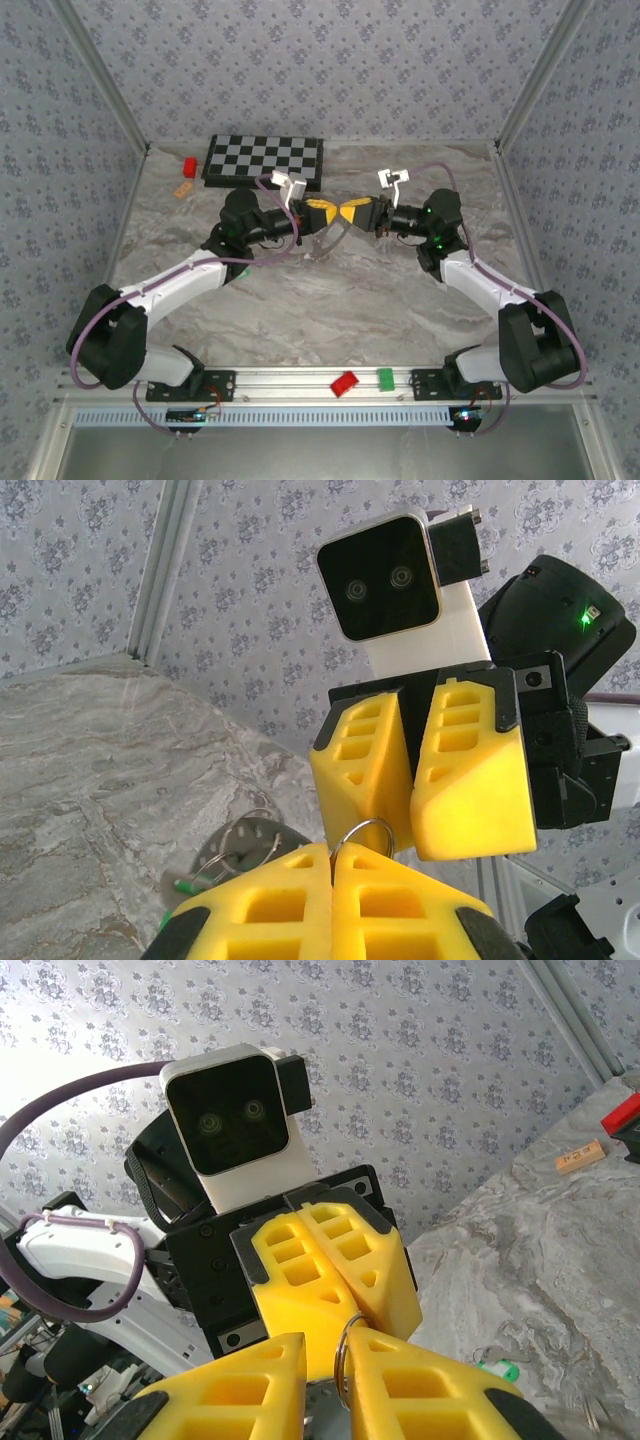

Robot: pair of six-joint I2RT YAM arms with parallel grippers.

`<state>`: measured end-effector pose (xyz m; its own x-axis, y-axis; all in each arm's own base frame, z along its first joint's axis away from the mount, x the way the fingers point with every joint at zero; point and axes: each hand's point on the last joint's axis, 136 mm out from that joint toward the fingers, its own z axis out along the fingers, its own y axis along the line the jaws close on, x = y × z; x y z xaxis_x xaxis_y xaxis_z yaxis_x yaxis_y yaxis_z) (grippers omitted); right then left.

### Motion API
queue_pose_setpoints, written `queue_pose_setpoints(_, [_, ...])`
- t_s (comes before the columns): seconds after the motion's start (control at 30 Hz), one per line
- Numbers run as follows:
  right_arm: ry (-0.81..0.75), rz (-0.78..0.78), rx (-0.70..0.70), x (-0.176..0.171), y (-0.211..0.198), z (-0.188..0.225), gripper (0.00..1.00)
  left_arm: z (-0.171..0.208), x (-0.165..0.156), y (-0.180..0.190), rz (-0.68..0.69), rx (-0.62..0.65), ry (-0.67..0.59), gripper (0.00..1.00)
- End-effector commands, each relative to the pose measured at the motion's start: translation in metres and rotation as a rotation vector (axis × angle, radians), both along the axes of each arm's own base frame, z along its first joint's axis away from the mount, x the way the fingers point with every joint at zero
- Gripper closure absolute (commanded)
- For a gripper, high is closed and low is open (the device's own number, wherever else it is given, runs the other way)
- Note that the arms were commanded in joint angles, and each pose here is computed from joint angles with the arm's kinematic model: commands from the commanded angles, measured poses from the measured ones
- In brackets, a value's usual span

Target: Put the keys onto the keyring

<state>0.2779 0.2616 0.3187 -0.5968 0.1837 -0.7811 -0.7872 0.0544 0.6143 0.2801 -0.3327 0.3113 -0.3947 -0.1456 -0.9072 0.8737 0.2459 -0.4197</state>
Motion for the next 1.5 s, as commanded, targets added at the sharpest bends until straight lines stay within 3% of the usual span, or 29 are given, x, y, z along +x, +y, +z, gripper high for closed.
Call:
queue_pose_setpoints(0.0, [-0.053, 0.052, -0.003, -0.010, 0.005, 0.006, 0.84, 0.026, 0.005, 0.003, 0.014, -0.054, -0.057, 1.00])
queue_pose_setpoints(0.43, [-0.052, 0.014, -0.030, -0.006, 0.003, -0.002, 0.85, 0.026, 0.004, 0.003, 0.011, -0.057, -0.055, 1.00])
queue_pose_setpoints(0.7, [-0.070, -0.024, -0.042, -0.003, 0.001, -0.001, 1.00, 0.023, 0.002, 0.002, -0.005, -0.057, -0.048, 1.00])
queue_pose_setpoints(1.1, [-0.107, -0.055, -0.095, -0.001, -0.001, -0.006, 1.00, 0.023, -0.002, 0.000, -0.030, -0.067, -0.031, 1.00])
queue_pose_setpoints(1.13, [-0.116, -0.050, -0.102, -0.002, -0.002, -0.008, 1.00, 0.023, -0.001, 0.000, -0.026, -0.066, -0.028, 0.98])
queue_pose_setpoints(1.27, [-0.139, -0.035, -0.111, -0.003, -0.003, -0.007, 1.00, 0.026, 0.003, 0.007, 0.011, -0.063, -0.015, 0.54])
queue_pose_setpoints(1.37, [-0.140, -0.039, -0.115, -0.002, -0.006, -0.007, 1.00, 0.030, 0.005, 0.015, 0.050, -0.066, -0.024, 0.46])
queue_pose_setpoints(1.47, [-0.143, -0.041, -0.118, -0.002, -0.006, -0.007, 1.00, 0.031, 0.006, 0.022, 0.091, -0.064, -0.035, 0.45])
